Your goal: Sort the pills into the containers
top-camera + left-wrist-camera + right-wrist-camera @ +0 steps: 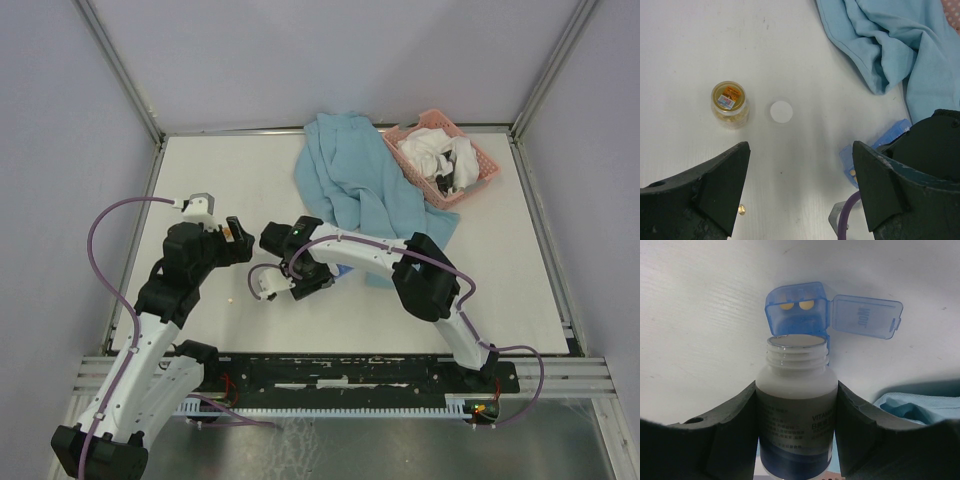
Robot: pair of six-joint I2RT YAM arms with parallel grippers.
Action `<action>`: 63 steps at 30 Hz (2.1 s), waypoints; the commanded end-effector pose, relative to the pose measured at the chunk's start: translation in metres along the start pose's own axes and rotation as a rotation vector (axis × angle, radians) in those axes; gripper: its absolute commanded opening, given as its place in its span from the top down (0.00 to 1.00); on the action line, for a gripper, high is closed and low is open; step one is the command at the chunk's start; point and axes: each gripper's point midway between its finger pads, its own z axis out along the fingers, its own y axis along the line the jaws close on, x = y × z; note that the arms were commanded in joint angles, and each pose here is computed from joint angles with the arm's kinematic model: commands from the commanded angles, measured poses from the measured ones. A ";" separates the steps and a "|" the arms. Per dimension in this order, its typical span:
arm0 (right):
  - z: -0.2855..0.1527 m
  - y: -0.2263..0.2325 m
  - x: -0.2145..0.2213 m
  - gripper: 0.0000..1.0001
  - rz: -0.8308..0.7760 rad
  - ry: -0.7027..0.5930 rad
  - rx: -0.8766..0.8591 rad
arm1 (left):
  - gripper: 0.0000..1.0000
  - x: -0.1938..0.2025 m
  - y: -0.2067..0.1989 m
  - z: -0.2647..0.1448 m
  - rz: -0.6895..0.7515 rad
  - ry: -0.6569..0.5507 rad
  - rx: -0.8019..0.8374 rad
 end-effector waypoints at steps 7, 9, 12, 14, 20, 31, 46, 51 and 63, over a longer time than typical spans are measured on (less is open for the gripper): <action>-0.027 -0.001 -0.008 0.90 0.019 -0.169 0.030 | 0.10 -0.017 0.002 -0.008 0.035 -0.076 -0.003; -0.030 0.000 -0.008 0.89 0.024 -0.202 0.026 | 0.10 -0.018 0.002 -0.009 0.033 -0.083 -0.005; -0.036 0.002 -0.009 0.89 0.031 -0.269 0.022 | 0.10 -0.020 0.002 -0.010 0.032 -0.092 -0.005; -0.042 0.004 -0.009 0.89 0.034 -0.326 0.015 | 0.10 -0.021 0.002 -0.011 0.032 -0.100 -0.005; -0.069 0.018 -0.016 0.89 0.084 -0.578 -0.022 | 0.10 -0.023 -0.004 -0.010 0.027 -0.107 0.029; -0.161 0.027 -0.014 0.89 0.168 -1.292 -0.031 | 0.12 -0.023 -0.059 -0.010 -0.209 -0.106 0.315; -0.317 0.011 0.008 0.88 0.549 -1.806 0.155 | 0.20 -0.007 -0.036 0.042 -0.360 -0.050 0.128; -0.341 0.024 0.030 0.87 0.499 -1.924 0.293 | 0.28 -0.002 -0.044 0.054 -0.304 -0.029 0.121; -0.313 0.029 0.034 0.87 0.455 -1.818 0.289 | 0.32 0.034 -0.042 0.102 0.187 0.132 -0.176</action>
